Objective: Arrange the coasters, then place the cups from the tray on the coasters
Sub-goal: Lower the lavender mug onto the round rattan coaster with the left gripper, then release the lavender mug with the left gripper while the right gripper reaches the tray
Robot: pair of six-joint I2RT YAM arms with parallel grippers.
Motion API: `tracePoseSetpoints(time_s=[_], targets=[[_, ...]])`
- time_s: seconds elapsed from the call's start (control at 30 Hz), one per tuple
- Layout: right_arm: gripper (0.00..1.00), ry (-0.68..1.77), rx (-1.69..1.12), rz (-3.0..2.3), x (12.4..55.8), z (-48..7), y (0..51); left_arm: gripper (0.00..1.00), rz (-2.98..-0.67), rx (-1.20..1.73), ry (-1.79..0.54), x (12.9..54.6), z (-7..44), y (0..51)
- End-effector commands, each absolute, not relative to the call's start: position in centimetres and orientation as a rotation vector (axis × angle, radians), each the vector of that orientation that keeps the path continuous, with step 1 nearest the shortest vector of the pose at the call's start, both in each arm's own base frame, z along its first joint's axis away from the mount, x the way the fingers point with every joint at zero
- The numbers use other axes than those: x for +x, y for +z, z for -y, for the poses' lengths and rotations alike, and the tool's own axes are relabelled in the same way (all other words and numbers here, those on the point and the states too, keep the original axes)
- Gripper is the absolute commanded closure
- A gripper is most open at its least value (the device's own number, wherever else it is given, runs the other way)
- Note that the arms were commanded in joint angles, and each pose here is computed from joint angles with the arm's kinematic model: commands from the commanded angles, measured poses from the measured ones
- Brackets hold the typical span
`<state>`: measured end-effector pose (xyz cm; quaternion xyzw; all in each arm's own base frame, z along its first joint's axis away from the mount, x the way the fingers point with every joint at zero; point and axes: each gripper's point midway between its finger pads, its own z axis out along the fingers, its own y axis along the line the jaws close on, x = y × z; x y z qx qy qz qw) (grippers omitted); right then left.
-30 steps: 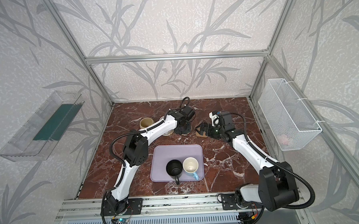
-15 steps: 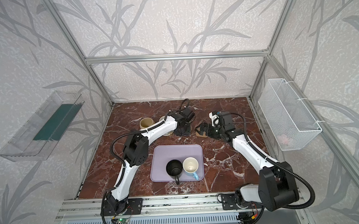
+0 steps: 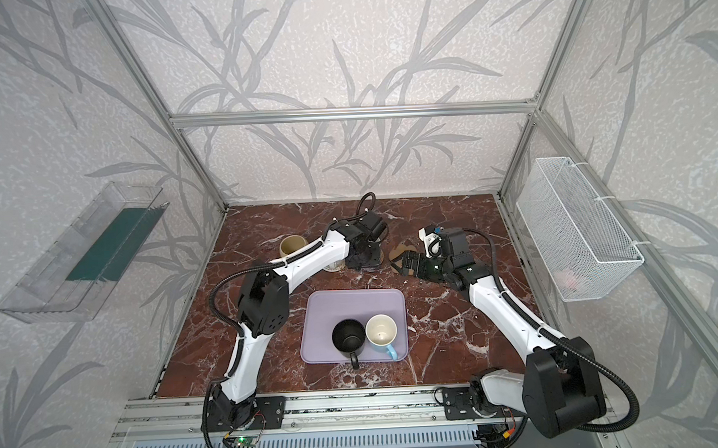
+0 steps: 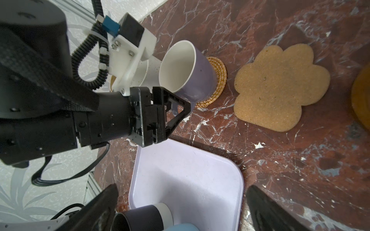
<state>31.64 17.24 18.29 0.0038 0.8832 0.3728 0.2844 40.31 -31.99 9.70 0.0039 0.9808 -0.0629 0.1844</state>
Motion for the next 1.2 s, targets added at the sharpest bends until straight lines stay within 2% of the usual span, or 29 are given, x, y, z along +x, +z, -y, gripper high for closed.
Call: tracePoseSetpoints(time_s=[0.0, 0.07, 0.17, 0.27, 0.47, 0.73, 0.87, 1.0, 1.17], targets=[[0.01, 0.989, -0.051, -2.347, 30.2, -17.0, 19.2, 0.37, -2.687, -0.008, -0.264, 40.0, 31.8, 14.5], [0.01, 0.976, -0.075, -2.342, 29.4, -16.9, 19.8, 0.31, -2.667, -0.009, -0.318, 39.6, 31.8, 15.8], [0.01, 0.946, -0.126, -2.358, 27.8, -17.0, 20.5, 0.1, -2.636, -0.016, -0.399, 38.7, 31.7, 17.9], [0.01, 0.897, -0.19, -2.38, 25.9, -17.5, 21.4, 0.01, -2.601, -0.016, -0.456, 37.8, 31.2, 19.9], [0.01, 0.828, -0.366, -2.333, 22.4, -20.0, 23.2, 0.01, -2.478, 0.013, -0.687, 35.2, 31.1, 24.3], [0.0, 0.757, -0.616, -2.358, 17.9, -24.3, 22.9, 0.01, -2.469, 0.051, -0.694, 31.0, 26.4, 26.6], [0.02, 0.729, -0.687, -2.342, 16.4, -26.1, 22.4, 0.02, -2.383, 0.06, -0.85, 28.7, 25.1, 27.7], [0.07, 0.727, -0.776, -2.341, 14.6, -28.0, 21.4, 0.02, -2.469, 0.057, -0.835, 26.7, 23.3, 26.3], [0.21, 0.649, -0.845, -2.353, 13.2, -29.1, 19.8, 0.04, -2.542, 0.04, -0.875, 24.9, 22.7, 24.1]])
